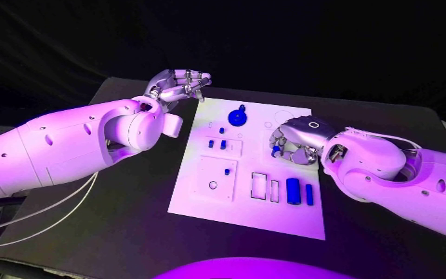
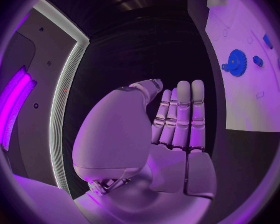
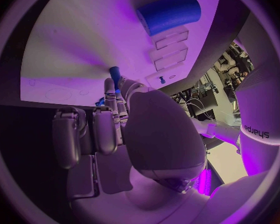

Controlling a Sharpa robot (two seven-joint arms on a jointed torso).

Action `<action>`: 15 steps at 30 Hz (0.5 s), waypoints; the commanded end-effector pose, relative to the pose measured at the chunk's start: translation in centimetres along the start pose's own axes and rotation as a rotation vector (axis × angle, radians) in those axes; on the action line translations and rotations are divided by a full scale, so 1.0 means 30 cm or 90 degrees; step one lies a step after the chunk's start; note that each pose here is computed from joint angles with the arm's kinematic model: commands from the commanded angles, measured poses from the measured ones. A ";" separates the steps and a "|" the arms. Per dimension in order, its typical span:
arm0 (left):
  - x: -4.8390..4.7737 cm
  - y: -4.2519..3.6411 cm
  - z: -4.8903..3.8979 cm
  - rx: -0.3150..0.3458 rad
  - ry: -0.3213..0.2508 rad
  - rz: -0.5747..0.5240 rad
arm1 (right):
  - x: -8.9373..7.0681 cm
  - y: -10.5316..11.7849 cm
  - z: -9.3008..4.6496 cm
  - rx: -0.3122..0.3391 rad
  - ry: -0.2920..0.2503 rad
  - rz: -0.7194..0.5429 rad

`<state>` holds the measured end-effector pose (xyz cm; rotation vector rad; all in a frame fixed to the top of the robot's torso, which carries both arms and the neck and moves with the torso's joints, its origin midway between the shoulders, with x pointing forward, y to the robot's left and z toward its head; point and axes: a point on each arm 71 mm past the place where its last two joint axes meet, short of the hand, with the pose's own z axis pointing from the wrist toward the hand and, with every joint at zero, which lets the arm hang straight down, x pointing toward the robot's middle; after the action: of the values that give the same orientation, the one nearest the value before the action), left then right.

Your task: Assemble the parts on the task board

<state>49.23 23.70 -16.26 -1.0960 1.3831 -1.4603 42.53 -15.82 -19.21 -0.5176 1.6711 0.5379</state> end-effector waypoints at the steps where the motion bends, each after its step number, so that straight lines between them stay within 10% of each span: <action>1: 0.005 -0.003 0.001 0.003 0.004 -0.004 | -0.011 0.005 -0.003 0.001 -0.028 -0.005; 15: 0.003 0.000 0.008 0.001 0.002 -0.003 | -0.088 0.079 -0.053 -0.041 -0.112 0.045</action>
<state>49.43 23.72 -16.35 -1.0988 1.3831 -1.4547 40.49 -15.01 -16.73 -0.4768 1.5600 0.6335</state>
